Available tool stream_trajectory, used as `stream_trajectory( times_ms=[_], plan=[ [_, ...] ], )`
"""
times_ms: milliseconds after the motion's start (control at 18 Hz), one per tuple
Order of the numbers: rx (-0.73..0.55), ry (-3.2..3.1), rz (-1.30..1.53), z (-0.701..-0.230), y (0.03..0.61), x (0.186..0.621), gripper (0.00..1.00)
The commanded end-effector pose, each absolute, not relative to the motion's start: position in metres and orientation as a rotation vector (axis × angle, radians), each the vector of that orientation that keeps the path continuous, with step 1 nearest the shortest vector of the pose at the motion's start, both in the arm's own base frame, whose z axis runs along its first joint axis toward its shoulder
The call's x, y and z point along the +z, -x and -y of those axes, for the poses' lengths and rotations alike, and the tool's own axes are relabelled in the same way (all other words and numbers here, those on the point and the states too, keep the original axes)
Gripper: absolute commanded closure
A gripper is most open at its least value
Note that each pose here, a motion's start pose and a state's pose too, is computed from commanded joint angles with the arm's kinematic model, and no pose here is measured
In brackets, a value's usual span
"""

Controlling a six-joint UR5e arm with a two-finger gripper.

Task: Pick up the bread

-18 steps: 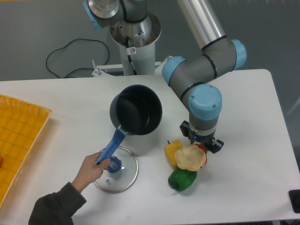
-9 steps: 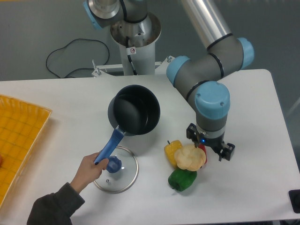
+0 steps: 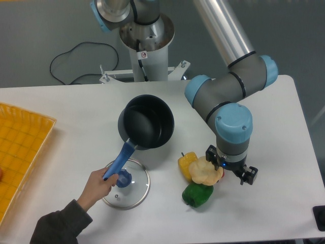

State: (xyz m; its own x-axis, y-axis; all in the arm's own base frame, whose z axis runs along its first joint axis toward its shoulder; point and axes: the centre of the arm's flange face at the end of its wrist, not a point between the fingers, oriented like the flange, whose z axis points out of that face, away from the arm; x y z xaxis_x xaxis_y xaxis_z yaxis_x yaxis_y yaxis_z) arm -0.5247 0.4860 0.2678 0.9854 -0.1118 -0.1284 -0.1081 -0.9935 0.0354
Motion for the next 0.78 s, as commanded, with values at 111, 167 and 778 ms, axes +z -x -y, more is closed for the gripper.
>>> stream_trajectory(
  times_ms=[111, 167, 778],
  plan=[
    [-0.183, -3.095, 0.168, -0.486, 0.521, 0.260, 0.18],
    [-0.172, -3.090, 0.170, -0.486, 0.519, 0.255, 0.19],
    [-0.094, -3.067, 0.189, -0.478, 0.505, 0.262, 0.69]
  ],
)
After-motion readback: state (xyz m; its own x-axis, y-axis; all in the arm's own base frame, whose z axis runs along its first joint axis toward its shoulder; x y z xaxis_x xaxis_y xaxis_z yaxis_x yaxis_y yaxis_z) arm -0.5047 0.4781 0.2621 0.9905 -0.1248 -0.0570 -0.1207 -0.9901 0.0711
